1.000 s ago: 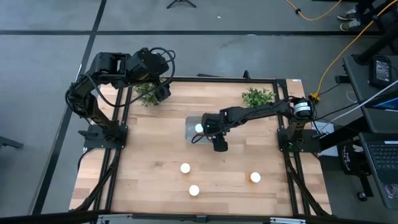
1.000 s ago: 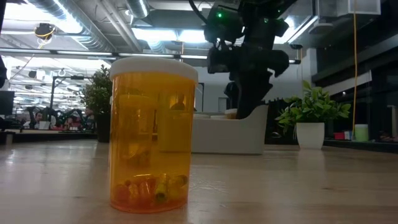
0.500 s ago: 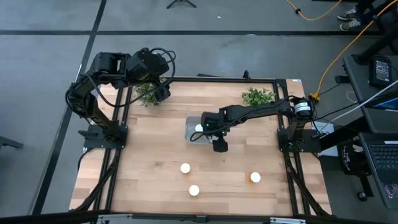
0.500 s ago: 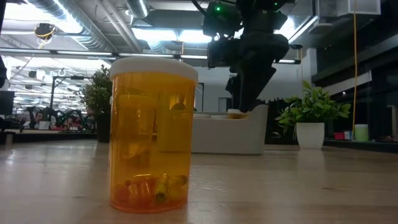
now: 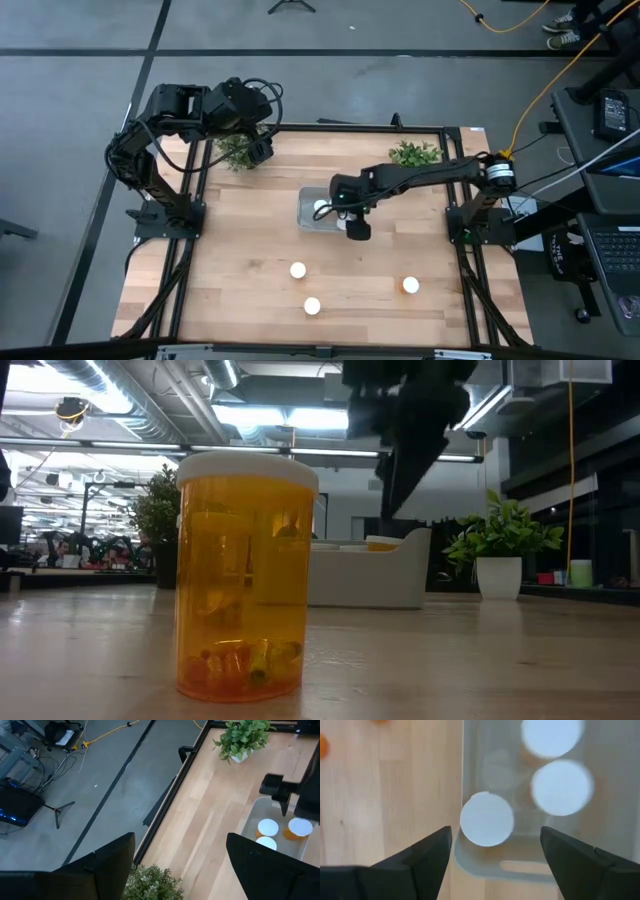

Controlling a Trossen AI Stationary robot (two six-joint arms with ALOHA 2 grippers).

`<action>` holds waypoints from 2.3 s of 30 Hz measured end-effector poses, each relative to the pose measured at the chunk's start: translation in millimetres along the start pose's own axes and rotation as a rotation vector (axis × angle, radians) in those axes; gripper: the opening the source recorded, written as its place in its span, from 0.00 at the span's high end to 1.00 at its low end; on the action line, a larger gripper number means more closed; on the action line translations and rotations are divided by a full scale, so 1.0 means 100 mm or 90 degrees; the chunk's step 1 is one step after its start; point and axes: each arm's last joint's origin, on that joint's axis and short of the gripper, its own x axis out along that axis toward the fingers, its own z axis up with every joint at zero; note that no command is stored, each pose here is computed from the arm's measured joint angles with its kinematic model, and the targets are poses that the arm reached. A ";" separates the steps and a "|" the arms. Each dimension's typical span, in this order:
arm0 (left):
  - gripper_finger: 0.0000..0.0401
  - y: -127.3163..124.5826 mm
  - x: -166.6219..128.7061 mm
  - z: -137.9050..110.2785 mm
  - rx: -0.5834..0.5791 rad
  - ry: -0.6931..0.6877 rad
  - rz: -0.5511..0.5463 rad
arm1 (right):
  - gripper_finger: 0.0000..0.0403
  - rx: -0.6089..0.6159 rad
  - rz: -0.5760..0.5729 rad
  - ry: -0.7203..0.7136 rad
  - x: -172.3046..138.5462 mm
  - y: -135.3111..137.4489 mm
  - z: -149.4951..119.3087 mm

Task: Pick and place pill bottles into a basket
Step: Put the middle right orange pill bottle into the gray bin

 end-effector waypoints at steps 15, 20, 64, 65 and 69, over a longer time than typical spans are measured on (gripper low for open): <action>0.23 0.00 0.00 0.00 0.001 0.002 0.001 | 0.25 -0.081 -0.111 -0.222 -1.33 0.60 -0.32; 0.23 0.00 0.00 0.00 0.005 0.002 0.002 | 0.25 -0.070 -0.049 -0.230 -1.54 0.88 -0.58; 0.23 -0.95 0.08 0.03 -0.140 -0.024 0.061 | 0.26 -0.175 0.093 -0.286 -1.09 1.13 -2.50; 0.23 -0.95 0.08 0.03 -0.140 -0.024 0.060 | 0.26 -0.177 0.088 -0.284 -1.05 1.12 -2.51; 0.23 -0.97 0.07 0.02 -0.138 -0.025 0.058 | 0.26 -0.149 0.071 -0.263 -0.93 1.09 -2.53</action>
